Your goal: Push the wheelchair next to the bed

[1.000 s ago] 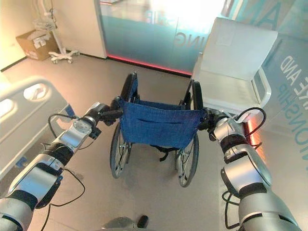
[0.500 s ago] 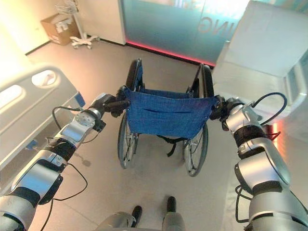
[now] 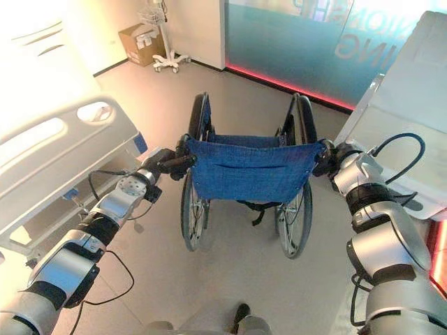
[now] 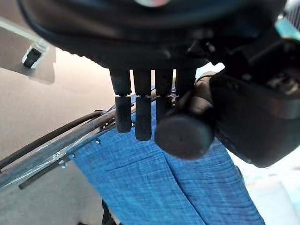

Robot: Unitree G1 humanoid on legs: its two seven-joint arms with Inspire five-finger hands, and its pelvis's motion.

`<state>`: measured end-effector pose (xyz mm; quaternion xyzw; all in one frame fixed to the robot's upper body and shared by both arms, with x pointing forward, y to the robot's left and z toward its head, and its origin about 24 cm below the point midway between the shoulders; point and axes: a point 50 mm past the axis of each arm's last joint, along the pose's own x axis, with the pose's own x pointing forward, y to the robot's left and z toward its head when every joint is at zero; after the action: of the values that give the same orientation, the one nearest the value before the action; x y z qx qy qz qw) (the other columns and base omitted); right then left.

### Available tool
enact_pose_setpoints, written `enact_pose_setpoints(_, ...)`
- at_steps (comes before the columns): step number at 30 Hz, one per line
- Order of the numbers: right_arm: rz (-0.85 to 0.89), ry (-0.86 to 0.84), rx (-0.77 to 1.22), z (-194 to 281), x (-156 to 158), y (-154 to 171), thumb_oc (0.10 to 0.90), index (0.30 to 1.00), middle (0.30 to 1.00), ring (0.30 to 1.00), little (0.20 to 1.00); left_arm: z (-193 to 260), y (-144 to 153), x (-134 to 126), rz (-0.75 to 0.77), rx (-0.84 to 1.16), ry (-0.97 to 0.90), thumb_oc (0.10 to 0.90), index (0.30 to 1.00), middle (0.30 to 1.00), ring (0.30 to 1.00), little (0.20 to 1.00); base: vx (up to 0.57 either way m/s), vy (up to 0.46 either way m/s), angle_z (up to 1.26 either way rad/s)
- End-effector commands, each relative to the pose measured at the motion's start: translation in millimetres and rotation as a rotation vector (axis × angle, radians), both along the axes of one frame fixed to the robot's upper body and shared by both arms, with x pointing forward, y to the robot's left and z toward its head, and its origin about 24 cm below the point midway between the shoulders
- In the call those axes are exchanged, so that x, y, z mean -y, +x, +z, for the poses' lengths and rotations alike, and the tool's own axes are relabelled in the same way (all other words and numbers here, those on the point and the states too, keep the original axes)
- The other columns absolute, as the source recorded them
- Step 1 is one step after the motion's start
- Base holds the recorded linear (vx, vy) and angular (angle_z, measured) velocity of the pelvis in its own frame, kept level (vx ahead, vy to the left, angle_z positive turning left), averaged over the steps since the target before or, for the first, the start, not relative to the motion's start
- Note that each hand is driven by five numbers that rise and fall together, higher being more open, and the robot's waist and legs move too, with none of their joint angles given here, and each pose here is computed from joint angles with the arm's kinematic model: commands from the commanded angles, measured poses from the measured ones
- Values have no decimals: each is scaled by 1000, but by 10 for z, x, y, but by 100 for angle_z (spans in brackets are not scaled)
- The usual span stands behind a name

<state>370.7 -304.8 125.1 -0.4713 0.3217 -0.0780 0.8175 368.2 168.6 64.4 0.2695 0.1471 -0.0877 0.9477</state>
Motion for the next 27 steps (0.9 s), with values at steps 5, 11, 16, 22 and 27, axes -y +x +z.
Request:
enact_pose_setpoints(5,501,-47,136,207,-857,305,400,300,300,300,300,-542,-372,-497,83,-190,199,400,300,300,300,300,448,-106,-71)
enact_pose_setpoints(11,515,-16,121,183,-910,321,400,300,300,300,300,-616,-507,-606,88,-207,212,400,300,300,300,300,444,74,-75)
enact_pose_setpoints(16,539,-13,156,124,-893,285,400,300,300,300,300,-622,-554,-681,95,-201,210,400,300,300,300,300,524,242,5)
enact_pose_setpoints(22,570,21,191,35,-988,259,400,300,300,300,300,-604,-565,-787,108,-204,276,400,300,300,300,300,364,126,-9)
enact_pose_setpoints(27,596,21,227,14,-1062,282,400,300,300,300,300,-647,-555,-746,130,-189,305,400,300,300,300,300,231,158,-41)
